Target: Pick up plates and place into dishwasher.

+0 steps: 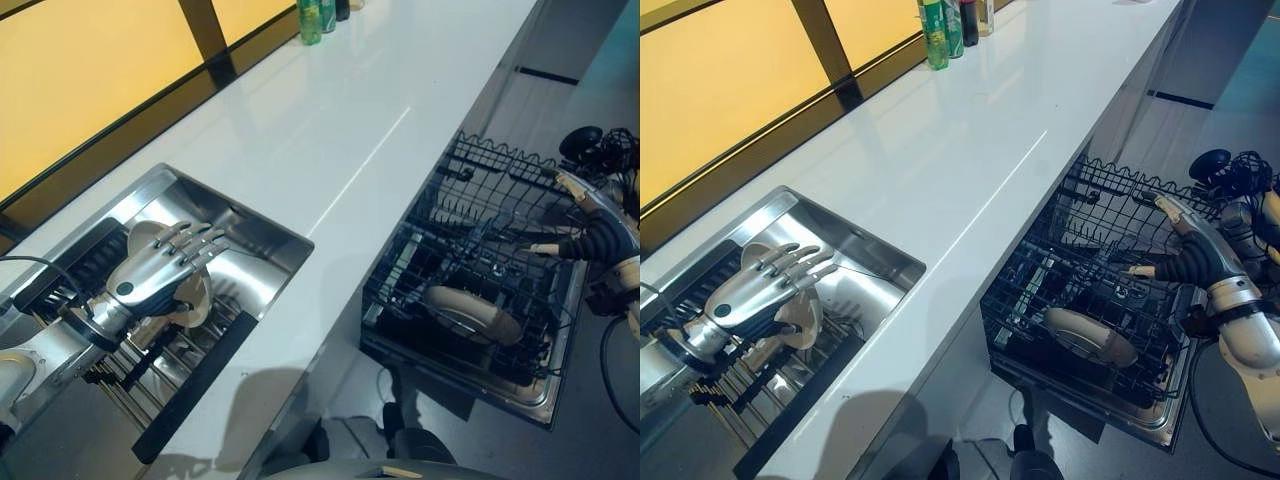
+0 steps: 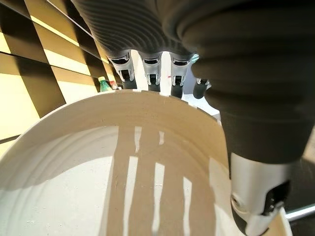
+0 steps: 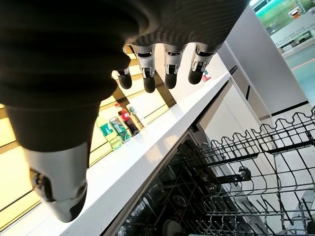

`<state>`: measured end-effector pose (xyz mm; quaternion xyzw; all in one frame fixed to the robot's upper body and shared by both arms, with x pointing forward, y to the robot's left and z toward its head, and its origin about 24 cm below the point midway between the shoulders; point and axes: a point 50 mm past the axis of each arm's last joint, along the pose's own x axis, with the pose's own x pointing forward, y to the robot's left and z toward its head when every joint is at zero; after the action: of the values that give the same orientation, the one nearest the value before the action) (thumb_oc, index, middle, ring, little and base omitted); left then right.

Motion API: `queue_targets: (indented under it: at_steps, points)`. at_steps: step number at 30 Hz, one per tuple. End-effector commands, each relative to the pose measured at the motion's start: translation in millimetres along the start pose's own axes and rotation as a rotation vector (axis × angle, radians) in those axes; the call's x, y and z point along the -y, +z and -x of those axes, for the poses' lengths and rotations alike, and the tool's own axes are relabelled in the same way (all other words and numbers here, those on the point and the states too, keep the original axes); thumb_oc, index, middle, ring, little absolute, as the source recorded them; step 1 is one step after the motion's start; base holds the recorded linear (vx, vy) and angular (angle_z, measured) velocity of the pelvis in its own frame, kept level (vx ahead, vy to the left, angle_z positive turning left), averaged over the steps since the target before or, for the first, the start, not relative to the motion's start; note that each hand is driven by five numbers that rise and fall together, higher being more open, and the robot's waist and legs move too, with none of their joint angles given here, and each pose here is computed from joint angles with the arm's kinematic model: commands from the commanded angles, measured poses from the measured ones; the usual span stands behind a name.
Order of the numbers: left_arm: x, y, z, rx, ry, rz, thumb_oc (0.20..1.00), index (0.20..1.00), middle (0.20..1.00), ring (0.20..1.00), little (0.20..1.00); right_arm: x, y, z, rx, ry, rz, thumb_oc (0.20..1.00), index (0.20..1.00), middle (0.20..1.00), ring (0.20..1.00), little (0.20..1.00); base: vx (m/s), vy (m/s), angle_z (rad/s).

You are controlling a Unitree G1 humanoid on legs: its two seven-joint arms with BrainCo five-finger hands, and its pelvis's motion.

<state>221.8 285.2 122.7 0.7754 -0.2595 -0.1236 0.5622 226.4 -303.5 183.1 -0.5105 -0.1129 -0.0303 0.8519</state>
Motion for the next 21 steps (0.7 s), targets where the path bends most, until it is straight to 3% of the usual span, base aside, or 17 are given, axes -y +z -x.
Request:
queue_targets:
  at_steps: [1,11,12,14,21]
  points:
    - [-19,-24,-1,-0.019,0.009,-0.119,1.000,1.000,1.000,1.000,1.000,9,11,-8,0.074,-0.007,0.032,1.000,1.000,1.000,1.000,1.000,0.00,0.000,0.00]
    - [-17,-37,3,-0.068,0.000,-0.211,1.000,1.000,1.000,1.000,1.000,11,10,-9,0.075,-0.002,0.038,1.000,1.000,1.000,1.000,1.000,0.00,0.005,-0.01]
    - [-16,-38,4,-0.078,-0.003,-0.219,0.711,0.711,0.711,0.711,0.711,10,10,-9,0.076,-0.001,0.039,1.000,1.000,1.000,1.000,1.000,0.03,0.032,0.00]
    - [-13,-40,5,-0.083,-0.019,-0.235,0.225,0.225,0.225,0.225,0.225,10,10,-9,0.076,0.002,0.041,1.000,1.000,1.000,1.000,1.000,0.00,0.000,0.00]
    - [-8,-41,6,-0.092,-0.025,-0.245,0.200,0.200,0.200,0.200,0.200,10,10,-10,0.076,0.004,0.048,1.000,1.000,1.000,1.000,1.000,0.00,0.000,0.00]
